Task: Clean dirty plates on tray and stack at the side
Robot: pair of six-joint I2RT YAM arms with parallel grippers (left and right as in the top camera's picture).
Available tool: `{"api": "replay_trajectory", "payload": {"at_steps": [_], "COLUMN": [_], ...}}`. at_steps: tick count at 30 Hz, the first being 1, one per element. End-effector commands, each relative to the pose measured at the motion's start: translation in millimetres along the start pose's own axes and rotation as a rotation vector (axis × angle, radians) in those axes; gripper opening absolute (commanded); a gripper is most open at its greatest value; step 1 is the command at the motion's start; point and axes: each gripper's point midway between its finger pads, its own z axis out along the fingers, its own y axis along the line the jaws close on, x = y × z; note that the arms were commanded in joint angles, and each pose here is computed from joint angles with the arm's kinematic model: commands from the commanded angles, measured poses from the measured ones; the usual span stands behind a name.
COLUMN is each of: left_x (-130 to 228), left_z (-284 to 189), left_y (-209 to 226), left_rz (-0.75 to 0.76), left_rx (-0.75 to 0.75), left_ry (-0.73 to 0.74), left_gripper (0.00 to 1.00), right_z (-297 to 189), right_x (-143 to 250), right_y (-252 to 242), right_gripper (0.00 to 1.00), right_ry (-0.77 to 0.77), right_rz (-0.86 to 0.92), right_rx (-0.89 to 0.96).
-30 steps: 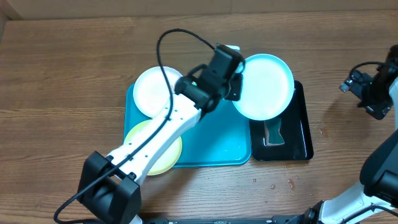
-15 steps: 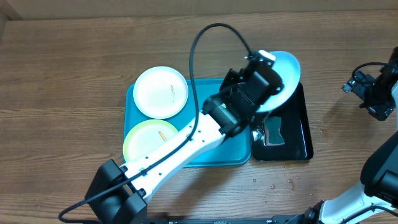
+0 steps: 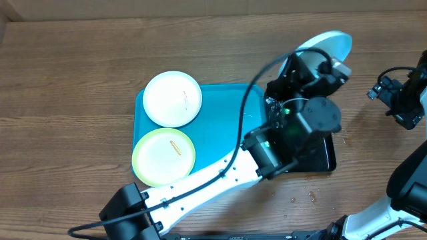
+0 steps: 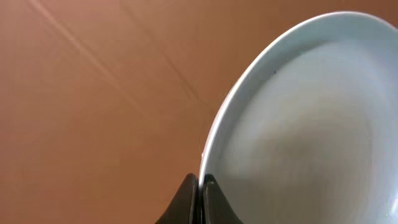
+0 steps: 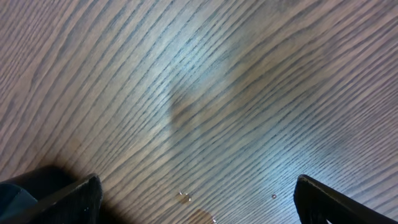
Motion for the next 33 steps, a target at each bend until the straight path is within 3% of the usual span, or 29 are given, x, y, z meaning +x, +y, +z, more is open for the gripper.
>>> {"api": "replay_trajectory", "payload": {"at_steps": [1, 33], "left_x": [-15.5, -14.3], "left_z": [-7.8, -9.7], "left_y": [19.6, 14.7], "left_rz": [0.134, 0.075], "left_rx": [-0.098, -0.082], "left_ry": [0.0, -0.001], "left_gripper": [0.04, 0.04], "right_z": [-15.8, -15.8], "right_x": [-10.6, -10.6], "right_y": [1.1, 1.1], "right_gripper": [1.0, 1.0], "right_ry": [-0.052, -0.052], "right_rz": [0.003, 0.003], "right_rx": [-0.007, -0.007]}}
